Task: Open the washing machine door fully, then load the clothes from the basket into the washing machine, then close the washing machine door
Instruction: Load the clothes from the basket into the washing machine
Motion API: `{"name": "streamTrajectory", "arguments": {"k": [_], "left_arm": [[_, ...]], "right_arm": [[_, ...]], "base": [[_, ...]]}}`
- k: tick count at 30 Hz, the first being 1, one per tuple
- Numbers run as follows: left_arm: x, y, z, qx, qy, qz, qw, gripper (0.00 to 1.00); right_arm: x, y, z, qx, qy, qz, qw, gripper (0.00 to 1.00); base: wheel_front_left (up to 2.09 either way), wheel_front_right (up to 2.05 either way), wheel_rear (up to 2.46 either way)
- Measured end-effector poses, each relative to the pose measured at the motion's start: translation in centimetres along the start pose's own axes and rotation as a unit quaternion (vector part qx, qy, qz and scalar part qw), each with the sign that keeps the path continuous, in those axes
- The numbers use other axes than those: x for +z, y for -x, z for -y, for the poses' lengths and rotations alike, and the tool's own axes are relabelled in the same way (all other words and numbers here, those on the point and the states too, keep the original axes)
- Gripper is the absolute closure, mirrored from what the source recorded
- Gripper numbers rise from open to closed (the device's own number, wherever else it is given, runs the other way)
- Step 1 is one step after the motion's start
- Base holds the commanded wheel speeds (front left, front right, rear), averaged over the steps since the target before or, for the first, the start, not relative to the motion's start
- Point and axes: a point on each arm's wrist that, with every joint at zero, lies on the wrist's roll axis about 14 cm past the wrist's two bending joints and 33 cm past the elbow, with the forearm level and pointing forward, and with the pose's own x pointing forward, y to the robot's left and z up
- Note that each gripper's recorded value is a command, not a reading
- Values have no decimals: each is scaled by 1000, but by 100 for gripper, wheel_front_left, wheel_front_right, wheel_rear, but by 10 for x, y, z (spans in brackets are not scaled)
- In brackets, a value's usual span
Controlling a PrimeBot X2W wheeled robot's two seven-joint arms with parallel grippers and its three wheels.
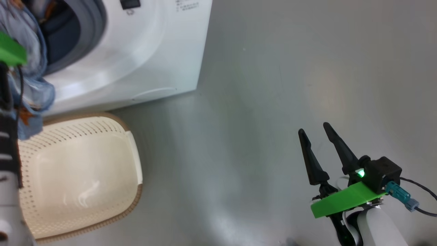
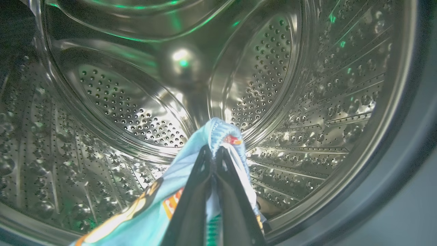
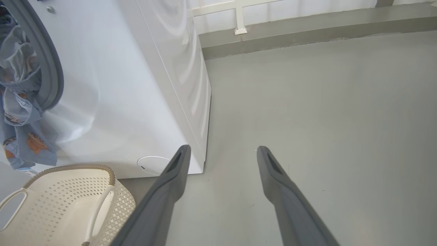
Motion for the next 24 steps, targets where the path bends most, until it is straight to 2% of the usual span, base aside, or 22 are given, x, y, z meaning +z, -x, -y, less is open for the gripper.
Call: {"name": "streamTrajectory", "arguments": {"k": [7, 12, 24], "left_arm": [[-46, -24, -2, 6, 27, -43, 999, 100], [-80, -30, -15, 15, 21, -76, 997, 100], [-90, -51, -31, 15, -10, -67, 998, 100]], "right_arm": [[-22, -11, 4, -8, -2, -24, 1000, 0], [-40, -14, 10, -15, -2, -47, 999, 0], [-73, -26, -1, 3, -9, -82, 997, 0]], "base": [[0, 0, 0], [0, 0, 0], [0, 0, 0]]}}
